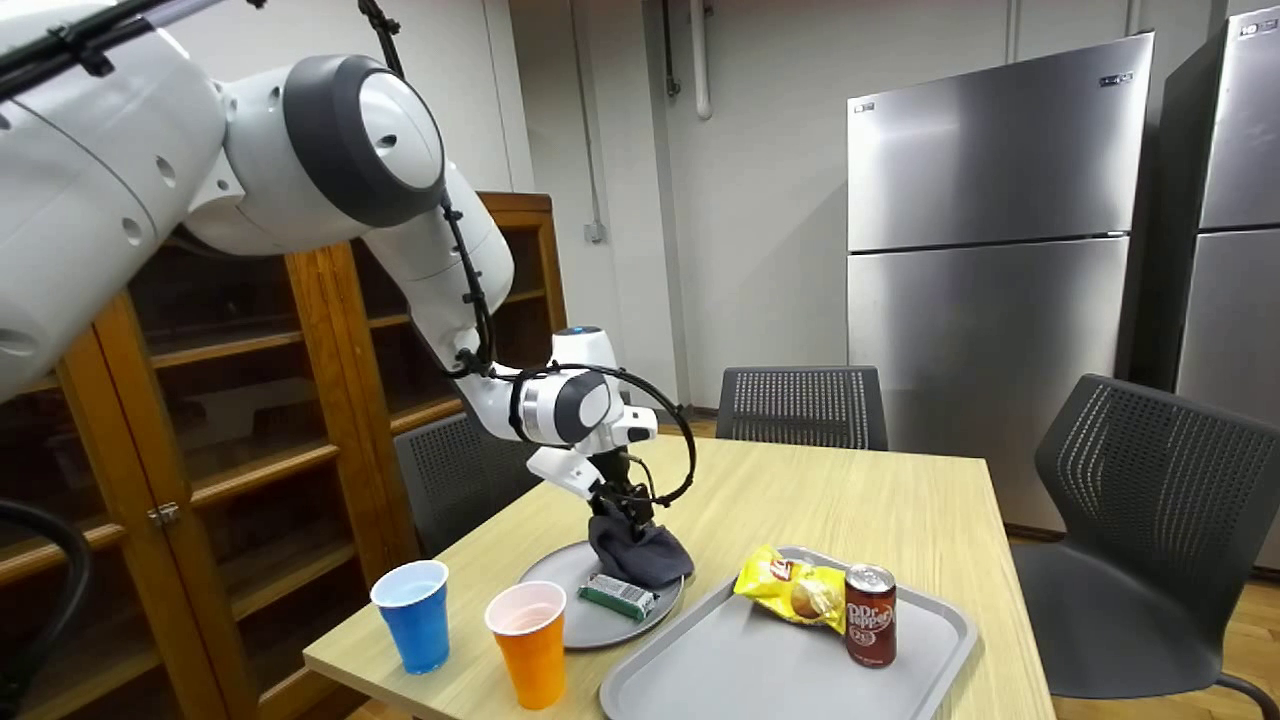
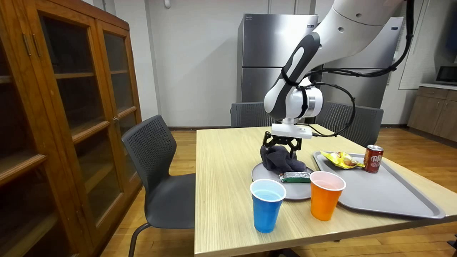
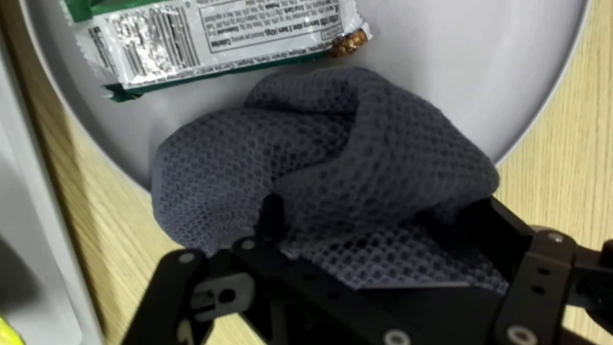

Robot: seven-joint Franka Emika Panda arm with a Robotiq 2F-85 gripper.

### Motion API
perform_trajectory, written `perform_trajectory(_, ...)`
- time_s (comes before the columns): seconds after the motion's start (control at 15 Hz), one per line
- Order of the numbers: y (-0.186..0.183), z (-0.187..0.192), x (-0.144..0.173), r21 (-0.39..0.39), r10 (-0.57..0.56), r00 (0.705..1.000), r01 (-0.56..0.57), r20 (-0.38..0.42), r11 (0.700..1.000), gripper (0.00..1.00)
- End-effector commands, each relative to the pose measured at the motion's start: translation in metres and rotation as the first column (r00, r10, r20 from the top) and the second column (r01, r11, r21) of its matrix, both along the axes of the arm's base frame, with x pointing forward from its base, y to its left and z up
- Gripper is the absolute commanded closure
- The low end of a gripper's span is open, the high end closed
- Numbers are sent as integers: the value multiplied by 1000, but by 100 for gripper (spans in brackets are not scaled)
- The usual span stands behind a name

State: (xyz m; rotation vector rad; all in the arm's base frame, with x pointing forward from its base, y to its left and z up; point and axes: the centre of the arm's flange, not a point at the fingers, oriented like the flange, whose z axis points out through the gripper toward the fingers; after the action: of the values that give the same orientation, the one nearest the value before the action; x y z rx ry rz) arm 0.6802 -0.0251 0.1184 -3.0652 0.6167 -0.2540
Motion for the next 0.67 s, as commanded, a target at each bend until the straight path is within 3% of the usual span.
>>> perform_trajectory(0.0,5,1,8,-21,-15,1000,15,-12,1000,0)
perform_trajectory(0.13,4,0,8,-22,-14,1000,13,-13,1000,5)
perform_trajectory(0.2,4,0,8,-21,-13,1000,13,-13,1000,26)
perform_trajectory(0.33,4,0,8,-20,-13,1000,13,-12,1000,32)
perform_trajectory(0.6,3,1,8,-15,-17,1000,17,-13,1000,64)
